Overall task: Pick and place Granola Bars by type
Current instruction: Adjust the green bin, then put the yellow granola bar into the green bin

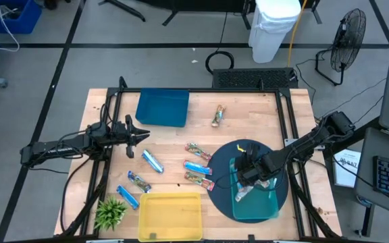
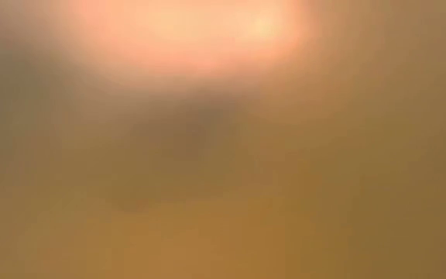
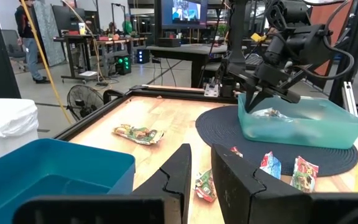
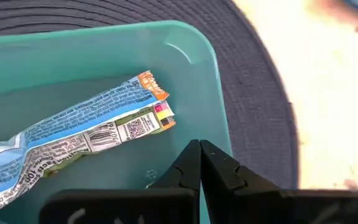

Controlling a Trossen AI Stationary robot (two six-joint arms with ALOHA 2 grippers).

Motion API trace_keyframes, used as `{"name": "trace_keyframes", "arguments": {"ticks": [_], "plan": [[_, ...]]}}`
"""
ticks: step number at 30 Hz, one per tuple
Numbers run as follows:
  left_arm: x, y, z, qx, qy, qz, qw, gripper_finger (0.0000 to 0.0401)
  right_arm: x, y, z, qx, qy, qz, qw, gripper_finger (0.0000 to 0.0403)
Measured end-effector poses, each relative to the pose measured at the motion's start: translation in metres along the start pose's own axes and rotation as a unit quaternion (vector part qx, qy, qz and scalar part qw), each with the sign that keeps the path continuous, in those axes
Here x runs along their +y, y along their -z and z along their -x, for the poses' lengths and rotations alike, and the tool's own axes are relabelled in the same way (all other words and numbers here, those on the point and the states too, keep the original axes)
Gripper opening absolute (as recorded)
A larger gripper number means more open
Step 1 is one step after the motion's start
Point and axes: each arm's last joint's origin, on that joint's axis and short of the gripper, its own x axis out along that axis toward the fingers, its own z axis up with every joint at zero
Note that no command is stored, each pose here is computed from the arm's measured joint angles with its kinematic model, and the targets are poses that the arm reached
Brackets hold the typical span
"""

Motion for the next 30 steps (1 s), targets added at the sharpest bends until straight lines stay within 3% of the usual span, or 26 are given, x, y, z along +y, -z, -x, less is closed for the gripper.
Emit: {"name": "trace_keyframes", "arguments": {"ticks": [12, 21, 26, 30], "plan": [[0.0, 0.0, 0.0, 0.0, 0.0, 0.0, 1.0, 0.007, 0.0, -0.001, 0.0, -0.01, 0.009, -0.002, 1.0, 0.0], [0.0, 0.0, 0.0, 0.0, 0.0, 0.0, 1.0, 0.007, 0.005, -0.019, 0.017, -0.11, -0.03, 0.027, 0.993, 0.0], [0.0, 0.0, 0.0, 0.0, 0.0, 0.0, 1.0, 0.007, -0.014, -0.039, 0.028, -0.192, -0.017, 0.03, 0.981, 0.0], [0.0, 0.0, 0.0, 0.0, 0.0, 0.0, 1.0, 0.007, -0.056, -0.053, 0.021, -0.187, -0.019, -0.001, 0.982, 0.0]]}}
